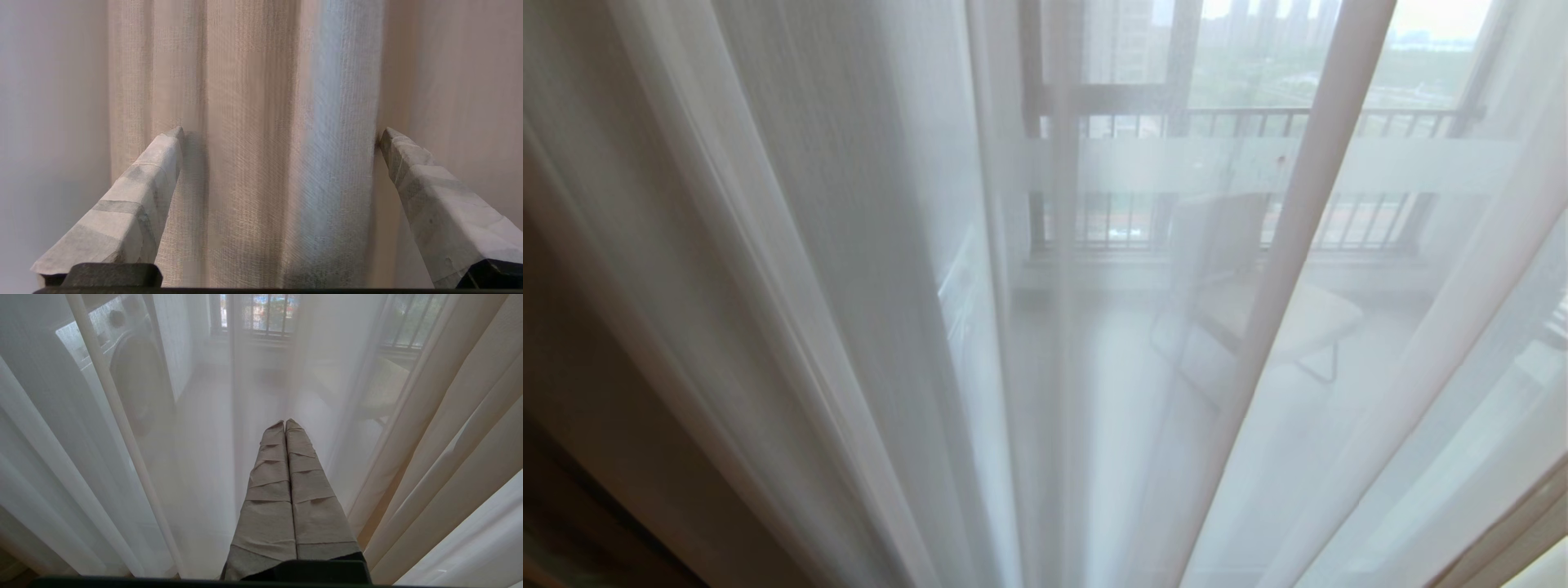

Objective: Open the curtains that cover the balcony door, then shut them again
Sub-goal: Close the outer curtains on both sides

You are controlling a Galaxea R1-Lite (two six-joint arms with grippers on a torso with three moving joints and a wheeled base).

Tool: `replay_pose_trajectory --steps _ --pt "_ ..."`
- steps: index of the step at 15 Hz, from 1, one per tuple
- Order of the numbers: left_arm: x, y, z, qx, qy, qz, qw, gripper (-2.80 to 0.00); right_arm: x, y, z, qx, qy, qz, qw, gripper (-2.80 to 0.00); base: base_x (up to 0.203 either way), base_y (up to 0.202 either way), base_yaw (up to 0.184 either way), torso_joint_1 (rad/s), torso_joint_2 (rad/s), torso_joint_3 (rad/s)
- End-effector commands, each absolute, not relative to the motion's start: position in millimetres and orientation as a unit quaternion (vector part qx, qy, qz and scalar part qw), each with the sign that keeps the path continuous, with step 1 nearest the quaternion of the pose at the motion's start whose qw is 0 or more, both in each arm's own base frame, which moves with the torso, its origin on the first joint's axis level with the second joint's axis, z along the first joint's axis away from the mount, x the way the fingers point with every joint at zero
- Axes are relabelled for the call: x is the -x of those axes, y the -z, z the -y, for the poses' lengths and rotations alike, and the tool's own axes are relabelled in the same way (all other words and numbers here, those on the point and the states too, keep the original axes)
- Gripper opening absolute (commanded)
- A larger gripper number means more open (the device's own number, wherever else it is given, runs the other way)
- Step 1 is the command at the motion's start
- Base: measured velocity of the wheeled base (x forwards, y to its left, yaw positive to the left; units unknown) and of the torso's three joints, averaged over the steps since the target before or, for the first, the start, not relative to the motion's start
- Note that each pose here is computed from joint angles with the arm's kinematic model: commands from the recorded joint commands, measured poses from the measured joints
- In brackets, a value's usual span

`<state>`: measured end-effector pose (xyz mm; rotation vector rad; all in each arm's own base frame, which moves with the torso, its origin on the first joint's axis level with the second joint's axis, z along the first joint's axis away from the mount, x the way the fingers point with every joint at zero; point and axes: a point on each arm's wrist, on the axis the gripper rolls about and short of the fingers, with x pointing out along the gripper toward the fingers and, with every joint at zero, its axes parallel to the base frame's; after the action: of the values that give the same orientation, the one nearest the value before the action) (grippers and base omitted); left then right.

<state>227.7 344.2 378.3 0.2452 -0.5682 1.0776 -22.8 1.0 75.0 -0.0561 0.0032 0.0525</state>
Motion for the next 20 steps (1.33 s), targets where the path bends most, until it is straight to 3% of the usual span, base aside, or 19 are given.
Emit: replay_pose_trajectory --steps 1,8,9,15,20 --pt "-233.7 -372.1 -346.9 -0.109 -0.499 0.263 0.819 0.00 22.8 -75.0 -1.0 0.028 -0.027 -0.002 0.999 -2.80 0.000 0.000 0.000 0.000 0.00 0.000" --pt "-257.6 -357.1 -346.4 -0.085 -0.474 0.267 0.835 0.00 22.8 -75.0 -1.0 0.028 -0.027 -0.002 0.999 -2.80 0.000 0.000 0.000 0.000 0.00 0.000" --pt "-258.3 -355.7 -347.3 -0.084 -0.473 0.265 0.836 -2.80 22.8 -75.0 -1.0 0.028 -0.027 -0.002 0.999 -2.80 0.000 0.000 0.000 0.000 0.00 0.000" --pt "-259.9 -353.5 -349.1 -0.088 -0.468 0.271 0.836 -2.80 22.8 -75.0 -1.0 0.028 -0.027 -0.002 0.999 -2.80 0.000 0.000 0.000 0.000 0.00 0.000" --pt "-259.2 -357.9 -345.2 -0.103 -0.422 0.268 0.860 -2.80 22.8 -75.0 -1.0 0.028 -0.027 -0.002 0.999 -2.80 0.000 0.000 0.000 0.000 0.00 0.000"
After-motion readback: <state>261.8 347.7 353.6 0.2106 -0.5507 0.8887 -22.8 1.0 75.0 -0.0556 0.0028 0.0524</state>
